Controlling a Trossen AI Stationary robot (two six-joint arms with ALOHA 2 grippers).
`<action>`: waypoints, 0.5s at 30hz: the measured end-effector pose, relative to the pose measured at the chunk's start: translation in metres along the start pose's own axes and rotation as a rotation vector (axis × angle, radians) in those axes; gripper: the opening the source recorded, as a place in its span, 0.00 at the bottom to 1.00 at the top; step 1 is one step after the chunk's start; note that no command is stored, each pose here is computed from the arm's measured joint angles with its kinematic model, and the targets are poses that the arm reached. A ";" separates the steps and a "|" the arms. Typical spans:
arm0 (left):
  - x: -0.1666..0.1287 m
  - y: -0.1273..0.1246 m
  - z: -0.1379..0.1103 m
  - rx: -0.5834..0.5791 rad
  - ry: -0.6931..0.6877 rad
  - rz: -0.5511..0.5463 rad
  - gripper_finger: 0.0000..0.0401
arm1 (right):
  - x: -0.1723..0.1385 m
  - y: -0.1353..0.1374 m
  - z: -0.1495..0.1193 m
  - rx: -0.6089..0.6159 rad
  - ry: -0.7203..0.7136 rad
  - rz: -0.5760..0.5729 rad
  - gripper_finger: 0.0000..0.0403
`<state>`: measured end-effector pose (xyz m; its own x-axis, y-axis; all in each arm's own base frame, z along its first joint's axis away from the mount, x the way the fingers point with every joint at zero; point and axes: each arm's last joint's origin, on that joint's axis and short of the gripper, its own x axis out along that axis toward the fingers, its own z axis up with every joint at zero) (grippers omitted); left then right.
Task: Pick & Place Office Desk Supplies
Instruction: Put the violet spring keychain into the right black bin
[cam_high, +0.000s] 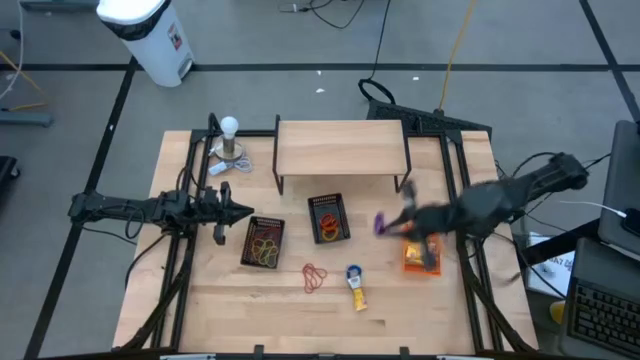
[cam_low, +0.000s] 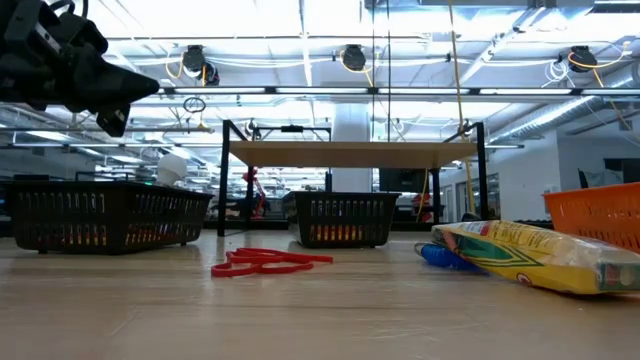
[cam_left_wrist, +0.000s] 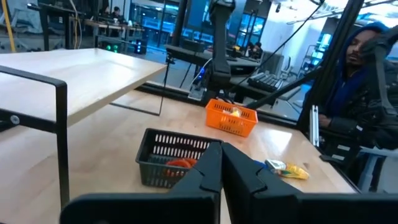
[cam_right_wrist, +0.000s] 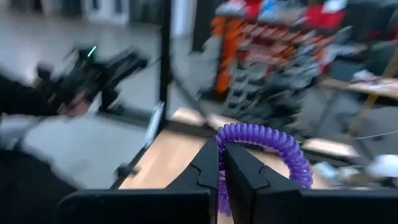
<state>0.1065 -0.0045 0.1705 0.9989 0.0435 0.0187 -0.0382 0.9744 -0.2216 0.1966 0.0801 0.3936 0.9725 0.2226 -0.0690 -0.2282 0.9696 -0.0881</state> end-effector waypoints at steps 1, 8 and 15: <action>0.000 0.000 0.000 0.003 0.001 0.000 0.01 | -0.011 -0.005 -0.001 0.004 -0.017 -0.019 0.00; 0.000 -0.001 0.004 -0.004 -0.037 -0.011 0.05 | -0.053 -0.018 -0.049 0.025 -0.060 -0.083 0.00; -0.001 0.002 -0.002 0.138 0.073 0.055 0.02 | -0.060 -0.017 -0.114 0.146 -0.166 -0.100 0.00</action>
<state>0.1060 -0.0032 0.1678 0.9944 0.0858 -0.0618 -0.0909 0.9923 -0.0839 0.1366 0.0385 0.2863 0.9871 0.1265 0.0984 -0.1327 0.9894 0.0591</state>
